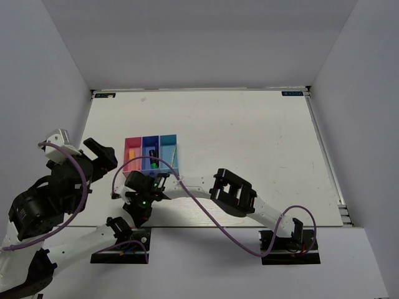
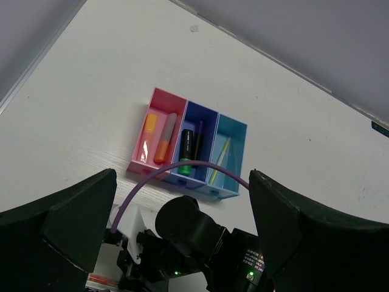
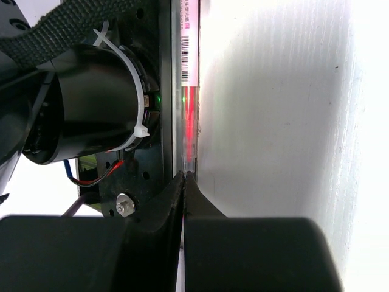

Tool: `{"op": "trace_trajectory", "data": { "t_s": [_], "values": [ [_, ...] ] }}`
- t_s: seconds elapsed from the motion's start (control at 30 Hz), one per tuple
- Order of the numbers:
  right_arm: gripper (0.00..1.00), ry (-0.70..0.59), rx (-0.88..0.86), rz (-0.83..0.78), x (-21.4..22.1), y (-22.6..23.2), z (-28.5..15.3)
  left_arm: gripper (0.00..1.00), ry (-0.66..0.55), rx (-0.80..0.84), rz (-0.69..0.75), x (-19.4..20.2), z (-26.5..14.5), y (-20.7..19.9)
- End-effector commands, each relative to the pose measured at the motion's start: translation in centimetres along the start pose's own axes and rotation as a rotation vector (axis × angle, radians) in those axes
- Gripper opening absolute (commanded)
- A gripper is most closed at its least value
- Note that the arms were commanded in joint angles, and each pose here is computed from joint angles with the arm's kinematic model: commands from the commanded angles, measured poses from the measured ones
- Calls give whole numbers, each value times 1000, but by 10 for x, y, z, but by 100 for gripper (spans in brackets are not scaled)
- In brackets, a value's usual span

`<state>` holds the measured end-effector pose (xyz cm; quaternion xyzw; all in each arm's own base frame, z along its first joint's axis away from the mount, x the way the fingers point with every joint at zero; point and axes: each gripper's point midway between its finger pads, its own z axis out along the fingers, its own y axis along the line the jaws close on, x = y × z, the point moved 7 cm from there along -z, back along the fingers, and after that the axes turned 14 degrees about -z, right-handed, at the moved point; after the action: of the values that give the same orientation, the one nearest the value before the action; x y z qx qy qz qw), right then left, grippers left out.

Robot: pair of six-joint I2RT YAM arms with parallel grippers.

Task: Sort the stationery into containers
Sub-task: Move the pen to the center of the board.

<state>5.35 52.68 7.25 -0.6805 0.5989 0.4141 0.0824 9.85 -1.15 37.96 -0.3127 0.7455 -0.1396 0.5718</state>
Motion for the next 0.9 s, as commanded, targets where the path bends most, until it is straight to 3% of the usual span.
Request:
{"op": "trace_trajectory", "data": {
  "t_s": [0.0, 0.3, 0.87],
  "values": [
    [0, 5, -21, -2, 7, 3, 8, 100, 54, -121, 174, 9, -5, 33],
    [0, 29, -24, 4, 19, 6, 9, 100, 56, -122, 180, 10, -4, 32],
    [0, -9, -11, -16, 2, 1, 11, 100, 53, -130, 180, 9, -5, 36]
  ]
}}
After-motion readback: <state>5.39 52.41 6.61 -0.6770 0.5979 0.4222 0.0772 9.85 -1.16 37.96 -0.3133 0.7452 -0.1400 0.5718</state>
